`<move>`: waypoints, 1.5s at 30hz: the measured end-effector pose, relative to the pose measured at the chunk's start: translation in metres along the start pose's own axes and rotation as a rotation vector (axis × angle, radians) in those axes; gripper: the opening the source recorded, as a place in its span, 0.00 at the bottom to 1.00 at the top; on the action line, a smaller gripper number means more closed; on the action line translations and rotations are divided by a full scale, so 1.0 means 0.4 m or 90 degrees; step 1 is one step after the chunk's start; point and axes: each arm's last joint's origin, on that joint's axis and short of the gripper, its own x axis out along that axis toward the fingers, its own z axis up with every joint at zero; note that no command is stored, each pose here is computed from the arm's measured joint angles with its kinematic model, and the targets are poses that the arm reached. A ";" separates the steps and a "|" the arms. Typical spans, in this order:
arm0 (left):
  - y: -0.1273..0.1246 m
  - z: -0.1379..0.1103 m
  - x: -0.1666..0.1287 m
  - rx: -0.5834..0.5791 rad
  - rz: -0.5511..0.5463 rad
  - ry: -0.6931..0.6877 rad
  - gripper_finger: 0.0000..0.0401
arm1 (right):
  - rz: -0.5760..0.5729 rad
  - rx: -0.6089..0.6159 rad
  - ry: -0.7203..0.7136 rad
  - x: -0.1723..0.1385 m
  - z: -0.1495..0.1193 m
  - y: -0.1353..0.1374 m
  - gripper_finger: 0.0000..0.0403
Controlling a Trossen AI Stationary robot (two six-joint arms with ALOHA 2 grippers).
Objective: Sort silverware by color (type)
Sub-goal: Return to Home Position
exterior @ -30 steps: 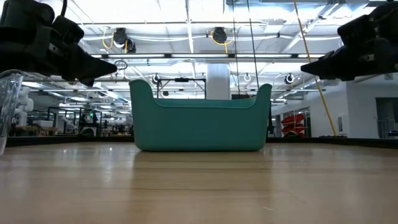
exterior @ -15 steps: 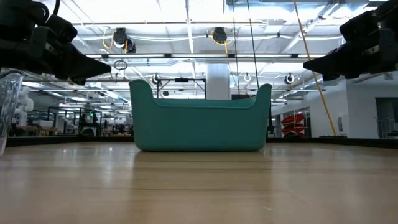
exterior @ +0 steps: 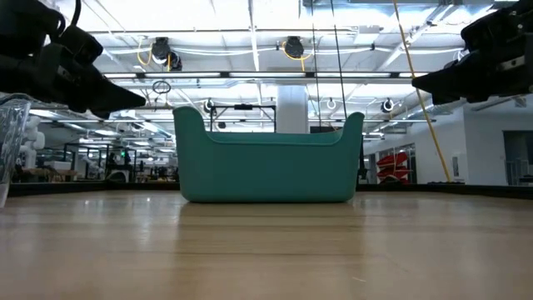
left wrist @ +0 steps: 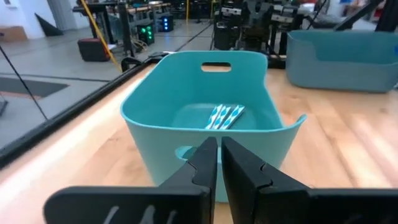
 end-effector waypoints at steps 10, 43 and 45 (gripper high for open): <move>-0.039 -0.011 -0.010 0.021 -0.045 0.024 0.08 | -0.002 -0.018 0.001 0.000 0.000 0.000 0.00; -0.006 0.021 -0.059 0.070 -0.094 -0.095 0.08 | 0.001 -0.034 0.003 0.000 -0.001 0.000 0.00; -0.005 0.021 -0.058 0.073 -0.091 -0.094 0.08 | 0.001 -0.034 0.003 0.000 -0.001 0.000 0.00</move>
